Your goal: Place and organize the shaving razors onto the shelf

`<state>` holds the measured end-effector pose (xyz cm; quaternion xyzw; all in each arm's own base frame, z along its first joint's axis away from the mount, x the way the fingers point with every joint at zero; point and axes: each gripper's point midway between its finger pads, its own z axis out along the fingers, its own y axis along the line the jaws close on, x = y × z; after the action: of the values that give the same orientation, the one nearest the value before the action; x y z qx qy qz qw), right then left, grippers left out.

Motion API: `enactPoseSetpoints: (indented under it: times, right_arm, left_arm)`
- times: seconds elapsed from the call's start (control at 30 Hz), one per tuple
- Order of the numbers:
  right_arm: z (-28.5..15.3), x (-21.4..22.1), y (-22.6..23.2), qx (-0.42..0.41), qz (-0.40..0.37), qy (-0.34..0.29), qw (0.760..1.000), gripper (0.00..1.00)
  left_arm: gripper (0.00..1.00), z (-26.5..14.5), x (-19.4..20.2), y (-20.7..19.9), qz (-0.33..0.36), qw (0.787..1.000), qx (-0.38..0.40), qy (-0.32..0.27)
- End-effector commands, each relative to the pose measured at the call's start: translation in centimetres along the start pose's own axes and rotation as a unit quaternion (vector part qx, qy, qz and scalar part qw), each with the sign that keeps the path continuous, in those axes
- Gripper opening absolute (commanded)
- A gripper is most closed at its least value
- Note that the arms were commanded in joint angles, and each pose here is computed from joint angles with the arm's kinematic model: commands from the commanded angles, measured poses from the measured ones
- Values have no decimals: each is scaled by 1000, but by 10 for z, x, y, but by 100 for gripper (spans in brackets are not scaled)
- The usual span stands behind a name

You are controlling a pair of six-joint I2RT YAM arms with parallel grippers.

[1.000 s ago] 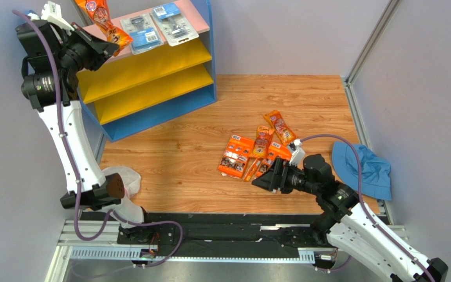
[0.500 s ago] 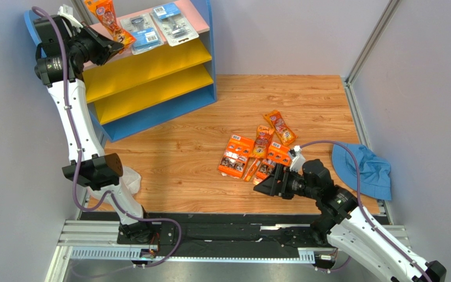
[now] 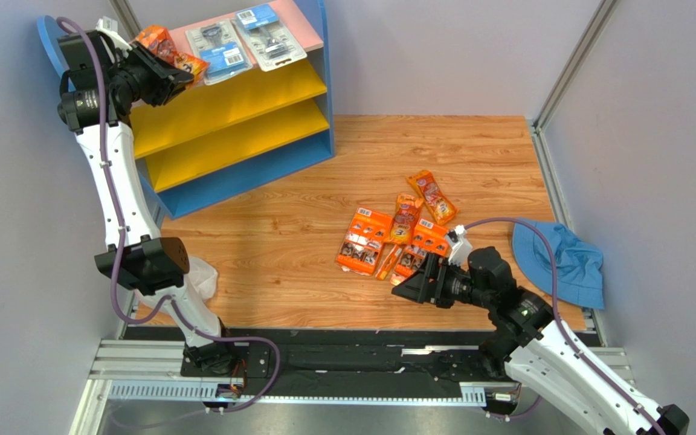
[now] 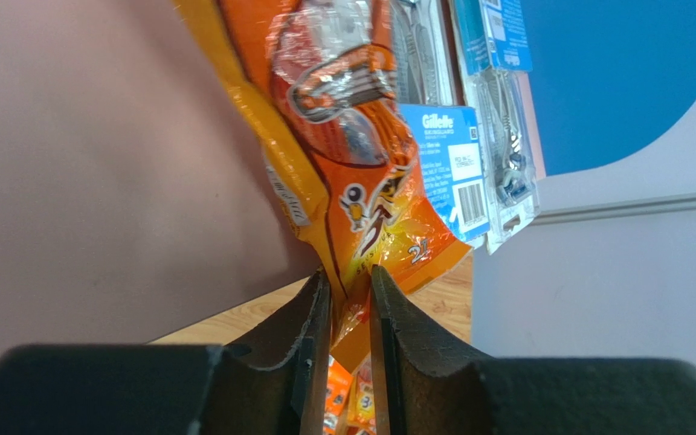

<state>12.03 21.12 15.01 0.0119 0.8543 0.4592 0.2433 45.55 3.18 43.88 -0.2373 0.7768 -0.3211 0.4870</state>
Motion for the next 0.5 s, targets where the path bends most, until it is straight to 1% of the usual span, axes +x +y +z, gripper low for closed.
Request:
enactPoseSetpoints:
  times: [0.0, 0.13, 0.27, 0.3, 0.33, 0.37, 0.4, 0.47]
  right_arm:
    - [-2, 1, 1, -8, 3, -5, 1000, 84]
    - [-2, 2, -1, -7, 4, -5, 1000, 84]
    - [-1, 2, 0, -8, 5, -6, 1000, 85]
    - [-1, 1, 0, -8, 5, -7, 1000, 84]
    - [-1, 2, -1, -7, 6, -6, 1000, 84]
    - [-1, 3, 0, -8, 5, -4, 1000, 84]
    - [-1, 3, -1, -8, 6, -5, 1000, 84]
    - [-1, 2, -1, -8, 7, -6, 1000, 84]
  left_arm:
    - [31, -22, -8, -16, 23, 999, 21, -24]
    - [35, -25, -7, -15, 22, 999, 20, -24]
    - [34, -27, -6, -16, 23, 999, 21, -26]
    - [33, -26, -6, -15, 23, 999, 20, -25]
    - [25, -26, -6, -15, 23, 999, 21, -24]
    - [21, -26, -5, -15, 23, 999, 21, -24]
    - [12, -27, -5, -16, 24, 999, 22, -23]
    - [5, -26, -4, -14, 26, 999, 21, -22]
